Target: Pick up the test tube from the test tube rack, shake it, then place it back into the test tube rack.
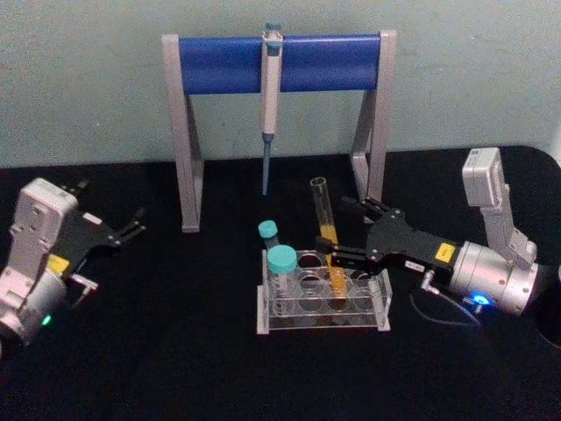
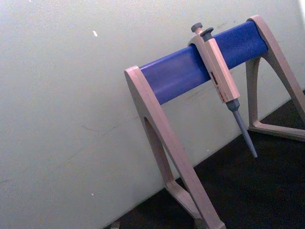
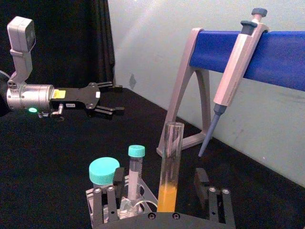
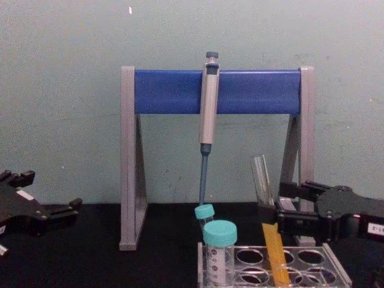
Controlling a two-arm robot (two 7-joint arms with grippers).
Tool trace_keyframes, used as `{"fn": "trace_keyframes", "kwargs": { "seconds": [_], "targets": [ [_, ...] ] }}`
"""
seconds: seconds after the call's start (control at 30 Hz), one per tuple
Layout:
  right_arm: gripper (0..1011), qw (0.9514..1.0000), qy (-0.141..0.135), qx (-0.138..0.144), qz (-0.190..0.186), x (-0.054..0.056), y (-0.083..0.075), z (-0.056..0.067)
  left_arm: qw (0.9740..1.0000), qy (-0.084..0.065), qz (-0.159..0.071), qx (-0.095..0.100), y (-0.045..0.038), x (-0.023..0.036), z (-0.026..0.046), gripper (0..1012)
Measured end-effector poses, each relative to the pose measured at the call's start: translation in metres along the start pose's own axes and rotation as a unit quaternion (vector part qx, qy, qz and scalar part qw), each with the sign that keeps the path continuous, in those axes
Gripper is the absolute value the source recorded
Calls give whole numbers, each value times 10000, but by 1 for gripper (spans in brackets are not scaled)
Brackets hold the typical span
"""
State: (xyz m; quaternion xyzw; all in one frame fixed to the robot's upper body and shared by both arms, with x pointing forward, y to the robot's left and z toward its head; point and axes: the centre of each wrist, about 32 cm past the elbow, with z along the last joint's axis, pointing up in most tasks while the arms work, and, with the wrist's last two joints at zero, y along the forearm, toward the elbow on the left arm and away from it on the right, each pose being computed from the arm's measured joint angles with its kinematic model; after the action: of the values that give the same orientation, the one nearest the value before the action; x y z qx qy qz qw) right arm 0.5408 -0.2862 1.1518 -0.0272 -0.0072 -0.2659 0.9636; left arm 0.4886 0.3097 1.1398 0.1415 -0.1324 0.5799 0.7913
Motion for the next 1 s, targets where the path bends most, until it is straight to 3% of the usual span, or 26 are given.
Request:
{"fn": "trace_keyframes", "kwargs": {
  "seconds": [0.1, 0.27, 0.37, 0.5, 0.6, 0.67, 0.73, 0.83, 1.0],
  "targets": [
    [993, 10000, 0, 0, 0, 0, 0, 0, 10000, 0, 0, 0, 0, 0, 0, 1001],
    [1000, 10000, -2, 10, 1, -3, -2, 1, 10000, 0, 0, -1, 0, 0, 0, 1001],
    [1000, 9998, -38, 169, -10, -17, -28, 37, 10000, -1, 0, -1, 0, 0, 0, 1001],
    [1000, 9978, -46, 619, -254, -51, -91, 126, 10000, 0, 0, 0, 0, 0, 0, 1001],
    [1000, 9911, -94, 1010, -865, -107, -171, 249, 10000, 0, 0, -1, 0, 0, 0, 1001],
    [1000, 9849, -214, 1044, -1364, -153, -212, 313, 10000, -1, 0, 0, 0, 0, 0, 1001],
    [1000, 9828, -292, 1002, -1521, -172, -217, 334, 10000, 0, 0, 0, 0, 0, 0, 1001],
    [1000, 9719, -536, 622, -2206, -232, -242, 346, 10000, 0, 0, 0, 0, 0, 0, 1001],
    [1000, 9584, -599, 71, -2791, -282, -238, 227, 10000, 0, 0, 0, 0, 0, 0, 1001]
  ]
}}
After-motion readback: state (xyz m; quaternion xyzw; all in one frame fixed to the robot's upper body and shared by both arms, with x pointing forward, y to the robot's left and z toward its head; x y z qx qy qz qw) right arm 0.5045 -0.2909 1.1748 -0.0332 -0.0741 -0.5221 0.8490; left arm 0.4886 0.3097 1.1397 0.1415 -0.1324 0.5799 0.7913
